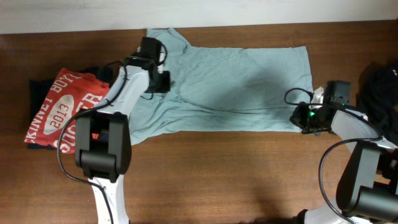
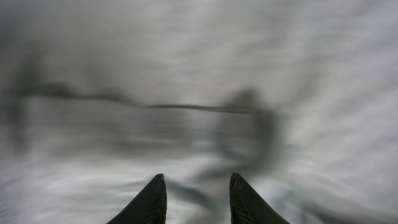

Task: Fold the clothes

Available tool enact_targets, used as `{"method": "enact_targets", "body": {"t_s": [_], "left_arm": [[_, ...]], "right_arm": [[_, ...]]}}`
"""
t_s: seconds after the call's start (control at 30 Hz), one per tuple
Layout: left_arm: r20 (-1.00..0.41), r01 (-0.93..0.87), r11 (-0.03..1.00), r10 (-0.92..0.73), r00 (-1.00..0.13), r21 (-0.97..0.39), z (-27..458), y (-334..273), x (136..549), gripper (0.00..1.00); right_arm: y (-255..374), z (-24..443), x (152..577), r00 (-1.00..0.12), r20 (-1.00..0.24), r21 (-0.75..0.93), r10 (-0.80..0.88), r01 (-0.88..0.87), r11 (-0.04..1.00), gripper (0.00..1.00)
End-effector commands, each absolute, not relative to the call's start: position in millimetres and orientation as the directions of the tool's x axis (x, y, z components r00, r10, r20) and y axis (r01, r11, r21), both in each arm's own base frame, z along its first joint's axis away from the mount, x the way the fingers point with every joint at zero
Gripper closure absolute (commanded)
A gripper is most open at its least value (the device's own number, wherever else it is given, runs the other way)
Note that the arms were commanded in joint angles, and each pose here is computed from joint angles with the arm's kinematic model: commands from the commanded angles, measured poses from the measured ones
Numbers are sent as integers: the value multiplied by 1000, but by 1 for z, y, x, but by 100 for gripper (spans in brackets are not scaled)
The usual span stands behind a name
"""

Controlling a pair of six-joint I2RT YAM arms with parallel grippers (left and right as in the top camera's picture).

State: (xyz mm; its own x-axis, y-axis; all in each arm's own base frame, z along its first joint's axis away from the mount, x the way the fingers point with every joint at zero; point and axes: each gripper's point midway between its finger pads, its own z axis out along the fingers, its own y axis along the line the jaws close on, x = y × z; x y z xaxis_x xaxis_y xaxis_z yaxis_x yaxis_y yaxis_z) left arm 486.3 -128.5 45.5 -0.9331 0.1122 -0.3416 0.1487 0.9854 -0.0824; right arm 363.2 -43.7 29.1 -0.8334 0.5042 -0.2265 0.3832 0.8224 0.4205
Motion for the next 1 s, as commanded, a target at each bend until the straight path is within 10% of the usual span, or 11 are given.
{"method": "enact_targets", "body": {"t_s": [0.0, 0.37, 0.97], "left_arm": [[-434, 454, 881, 361, -825, -130, 87, -190, 475, 67], [-372, 763, 644, 696, -614, -54, 75, -256, 418, 100], [-244, 717, 647, 674, -697, -259, 28, -258, 359, 100]], "right_arm": [[-30, 51, 373, -849, -272, 483, 452, 286, 828, 93], [-2, 46, 357, -895, -192, 487, 402, 268, 831, 96], [81, 29, 365, -957, -246, 474, 156, 21, 880, 96]]}}
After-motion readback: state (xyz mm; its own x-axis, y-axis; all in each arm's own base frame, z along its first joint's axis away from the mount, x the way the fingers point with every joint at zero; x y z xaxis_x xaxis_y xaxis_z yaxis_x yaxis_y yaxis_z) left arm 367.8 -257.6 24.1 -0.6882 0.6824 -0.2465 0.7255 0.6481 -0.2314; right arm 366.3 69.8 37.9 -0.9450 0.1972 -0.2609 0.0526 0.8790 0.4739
